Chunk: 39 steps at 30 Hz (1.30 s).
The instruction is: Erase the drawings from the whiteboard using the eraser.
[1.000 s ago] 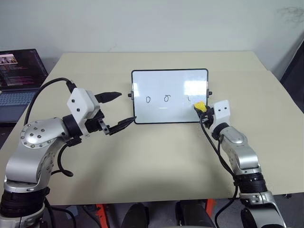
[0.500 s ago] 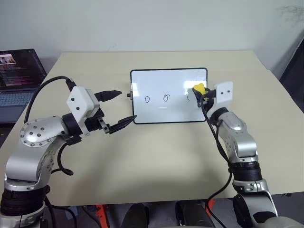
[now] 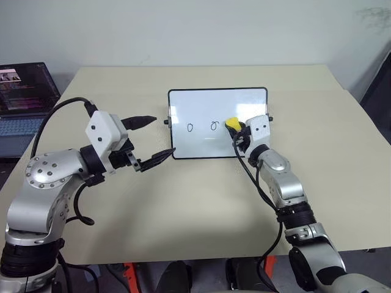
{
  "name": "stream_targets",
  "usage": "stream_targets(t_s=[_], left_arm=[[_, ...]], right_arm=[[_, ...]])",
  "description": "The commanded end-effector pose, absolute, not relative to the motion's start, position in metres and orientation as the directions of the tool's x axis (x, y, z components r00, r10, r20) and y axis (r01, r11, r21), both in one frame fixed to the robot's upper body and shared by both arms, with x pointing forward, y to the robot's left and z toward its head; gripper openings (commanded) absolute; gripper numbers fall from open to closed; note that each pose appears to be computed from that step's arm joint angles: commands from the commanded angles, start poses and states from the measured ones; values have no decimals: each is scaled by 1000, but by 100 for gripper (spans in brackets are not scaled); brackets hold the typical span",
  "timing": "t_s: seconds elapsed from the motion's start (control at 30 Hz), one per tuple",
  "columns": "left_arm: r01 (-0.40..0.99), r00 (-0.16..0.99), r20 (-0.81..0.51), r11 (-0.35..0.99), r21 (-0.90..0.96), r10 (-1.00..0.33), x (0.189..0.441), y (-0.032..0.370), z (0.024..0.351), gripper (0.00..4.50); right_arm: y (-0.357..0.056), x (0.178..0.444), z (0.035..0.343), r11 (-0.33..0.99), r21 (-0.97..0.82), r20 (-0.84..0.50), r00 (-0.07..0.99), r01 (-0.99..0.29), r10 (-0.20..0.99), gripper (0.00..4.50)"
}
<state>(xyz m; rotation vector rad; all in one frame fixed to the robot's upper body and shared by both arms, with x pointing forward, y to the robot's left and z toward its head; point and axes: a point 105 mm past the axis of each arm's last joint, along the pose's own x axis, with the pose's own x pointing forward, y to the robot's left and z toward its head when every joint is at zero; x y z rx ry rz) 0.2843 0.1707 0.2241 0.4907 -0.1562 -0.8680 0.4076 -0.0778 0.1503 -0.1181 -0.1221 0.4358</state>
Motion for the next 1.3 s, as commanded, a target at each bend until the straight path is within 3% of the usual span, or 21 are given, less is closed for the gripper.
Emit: stream_targets(t_s=[0.03,0.53,0.7,0.9,1.1,1.3], left_arm=[[670,641,-39,535,515,-766,280,169,236,450],[667,640,-34,534,520,-767,284,169,239,450],[662,643,-33,534,526,-765,284,170,241,450],[660,644,-34,534,528,-764,285,171,242,450],[668,637,-35,529,523,-770,286,169,240,450],[668,636,-39,526,526,-770,286,170,241,450]], right_arm=[[-84,413,167,907,-169,145,900,-386,410,123],[-105,412,148,917,-193,73,927,-350,369,123],[-122,394,112,900,-239,-60,930,-366,362,123],[-136,379,94,889,-262,-131,927,-375,352,123],[-146,379,102,900,-266,-115,938,-346,327,123],[-137,381,132,908,-225,-36,935,-353,354,123]])
